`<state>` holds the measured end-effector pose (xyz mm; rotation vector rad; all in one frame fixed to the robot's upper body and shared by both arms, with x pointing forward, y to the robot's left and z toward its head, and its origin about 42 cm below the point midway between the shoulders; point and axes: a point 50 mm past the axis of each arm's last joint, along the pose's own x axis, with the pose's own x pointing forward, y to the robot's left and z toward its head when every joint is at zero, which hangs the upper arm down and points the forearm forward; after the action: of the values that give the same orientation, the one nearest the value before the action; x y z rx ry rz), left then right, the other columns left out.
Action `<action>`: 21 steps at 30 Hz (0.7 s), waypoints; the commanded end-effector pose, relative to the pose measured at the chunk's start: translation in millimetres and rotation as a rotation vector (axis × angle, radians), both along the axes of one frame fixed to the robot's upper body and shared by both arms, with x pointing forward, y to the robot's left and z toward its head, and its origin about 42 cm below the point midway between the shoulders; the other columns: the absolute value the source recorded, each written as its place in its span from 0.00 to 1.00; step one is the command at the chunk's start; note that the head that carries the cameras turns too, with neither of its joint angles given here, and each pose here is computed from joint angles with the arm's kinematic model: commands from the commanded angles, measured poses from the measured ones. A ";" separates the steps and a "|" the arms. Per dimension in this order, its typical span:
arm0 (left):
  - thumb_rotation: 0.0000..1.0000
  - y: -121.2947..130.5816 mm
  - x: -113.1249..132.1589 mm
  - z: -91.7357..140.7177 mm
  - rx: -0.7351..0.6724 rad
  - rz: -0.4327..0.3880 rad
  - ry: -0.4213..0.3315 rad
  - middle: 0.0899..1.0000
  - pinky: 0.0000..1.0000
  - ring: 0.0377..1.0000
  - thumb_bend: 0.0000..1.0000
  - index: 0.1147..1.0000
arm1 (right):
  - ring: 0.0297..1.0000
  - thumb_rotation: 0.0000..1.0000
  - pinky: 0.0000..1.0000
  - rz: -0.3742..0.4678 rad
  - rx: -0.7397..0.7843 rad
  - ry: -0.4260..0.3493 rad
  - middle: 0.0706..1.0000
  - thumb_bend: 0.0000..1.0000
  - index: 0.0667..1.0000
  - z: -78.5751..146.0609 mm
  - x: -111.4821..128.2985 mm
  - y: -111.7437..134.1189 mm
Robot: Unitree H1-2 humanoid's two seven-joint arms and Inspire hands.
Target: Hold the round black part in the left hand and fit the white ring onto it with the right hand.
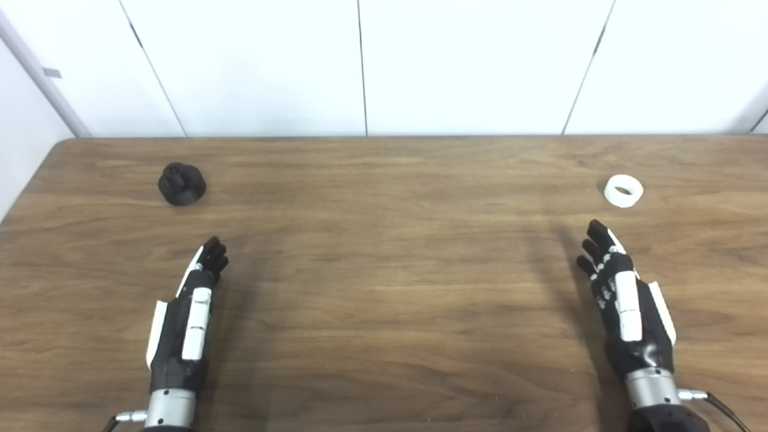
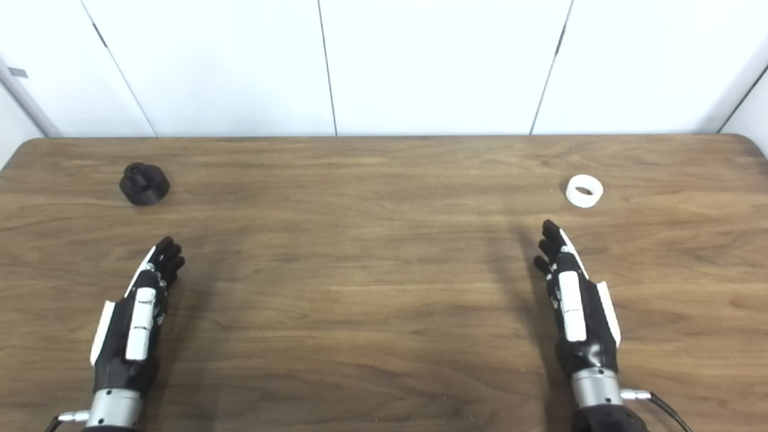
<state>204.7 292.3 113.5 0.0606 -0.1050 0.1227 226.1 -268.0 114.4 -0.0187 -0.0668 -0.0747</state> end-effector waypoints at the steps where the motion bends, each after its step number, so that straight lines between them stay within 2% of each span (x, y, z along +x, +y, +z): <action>1: 0.90 0.6 -1.2 4.5 0.004 -0.005 -0.032 0.94 1.00 0.94 0.56 0.94 | 0.96 0.98 0.95 -0.007 -0.004 -0.007 0.96 0.54 0.93 -1.3 -15.8 0.0; 11: 0.89 -3.0 -4.0 0.9 0.004 -0.007 -0.029 0.93 1.00 0.94 0.53 0.93 | 0.95 0.97 0.94 -0.018 0.007 -0.006 0.96 0.52 0.92 -5.3 -19.4 -2.8; 16: 0.88 -7.5 -6.9 -2.5 0.002 -0.005 -0.030 0.93 0.98 0.93 0.52 0.93 | 0.95 0.94 0.95 -0.008 0.008 0.000 0.95 0.55 0.92 -9.7 -22.6 -6.6; 21: 0.85 -12.4 -8.4 -6.6 -0.001 0.000 -0.027 0.92 0.98 0.92 0.52 0.92 | 0.96 0.96 0.97 0.007 0.007 0.005 0.96 0.54 0.93 -14.7 -24.4 -11.3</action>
<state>202.0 287.7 112.5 0.0730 -0.1223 0.1176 224.2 -270.8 114.1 -0.0016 -0.0918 -0.0636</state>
